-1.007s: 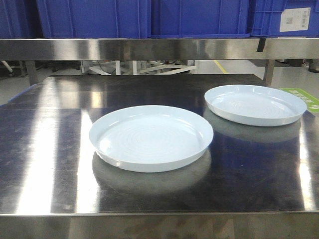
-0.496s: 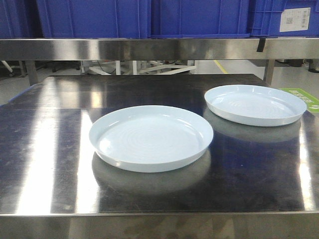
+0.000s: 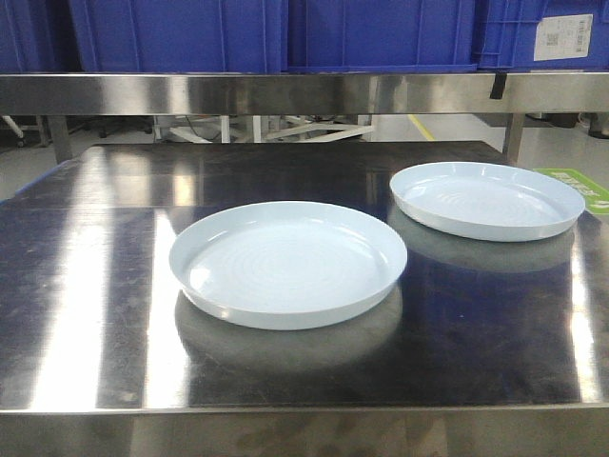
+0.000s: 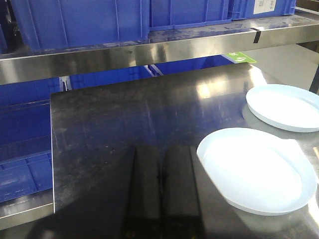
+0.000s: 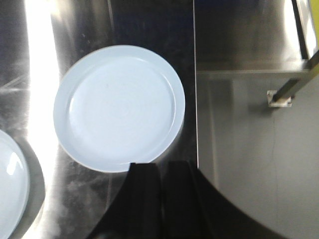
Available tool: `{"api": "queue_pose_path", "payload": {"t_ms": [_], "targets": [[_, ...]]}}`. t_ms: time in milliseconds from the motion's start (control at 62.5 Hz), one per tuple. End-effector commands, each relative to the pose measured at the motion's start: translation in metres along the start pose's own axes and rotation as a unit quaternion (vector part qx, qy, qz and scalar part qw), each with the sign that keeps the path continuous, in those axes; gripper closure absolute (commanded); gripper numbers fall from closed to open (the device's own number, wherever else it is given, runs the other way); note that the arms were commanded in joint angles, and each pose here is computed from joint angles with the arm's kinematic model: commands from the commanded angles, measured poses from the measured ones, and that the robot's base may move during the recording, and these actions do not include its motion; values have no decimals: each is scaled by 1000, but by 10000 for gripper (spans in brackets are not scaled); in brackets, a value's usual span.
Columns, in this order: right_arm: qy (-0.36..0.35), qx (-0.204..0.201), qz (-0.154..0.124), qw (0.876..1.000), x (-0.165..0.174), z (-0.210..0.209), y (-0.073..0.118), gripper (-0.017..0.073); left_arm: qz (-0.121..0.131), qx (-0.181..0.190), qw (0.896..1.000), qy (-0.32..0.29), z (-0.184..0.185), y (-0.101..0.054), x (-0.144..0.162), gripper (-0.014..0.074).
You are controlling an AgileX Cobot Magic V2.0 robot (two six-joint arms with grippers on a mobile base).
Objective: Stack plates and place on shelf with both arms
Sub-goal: 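Move the right gripper to the rim of the other plate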
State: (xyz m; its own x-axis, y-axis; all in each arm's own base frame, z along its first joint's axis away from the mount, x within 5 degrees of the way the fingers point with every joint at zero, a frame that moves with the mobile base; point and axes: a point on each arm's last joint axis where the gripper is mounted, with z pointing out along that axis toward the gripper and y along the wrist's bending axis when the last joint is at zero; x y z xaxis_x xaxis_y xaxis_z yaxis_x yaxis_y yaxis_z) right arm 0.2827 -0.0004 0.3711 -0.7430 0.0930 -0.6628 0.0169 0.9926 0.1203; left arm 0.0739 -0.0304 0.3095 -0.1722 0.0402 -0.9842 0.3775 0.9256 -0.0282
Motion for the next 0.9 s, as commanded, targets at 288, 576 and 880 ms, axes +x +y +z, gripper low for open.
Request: {"api": "queue_pose_path", "payload": {"t_ms": [288,576,880], "targets": [[61,4,3,998,-29,79,-6,51,-7,7,999,-52,-1,-1,-16,503],[82,10,8,997,-23,127,-12,51,-8,7,999,-52,-1,-1,-16,503],[81,13,10,997,-19,156,-16,51,-8,7,999,-52,-1,-1,-16,503]]}}
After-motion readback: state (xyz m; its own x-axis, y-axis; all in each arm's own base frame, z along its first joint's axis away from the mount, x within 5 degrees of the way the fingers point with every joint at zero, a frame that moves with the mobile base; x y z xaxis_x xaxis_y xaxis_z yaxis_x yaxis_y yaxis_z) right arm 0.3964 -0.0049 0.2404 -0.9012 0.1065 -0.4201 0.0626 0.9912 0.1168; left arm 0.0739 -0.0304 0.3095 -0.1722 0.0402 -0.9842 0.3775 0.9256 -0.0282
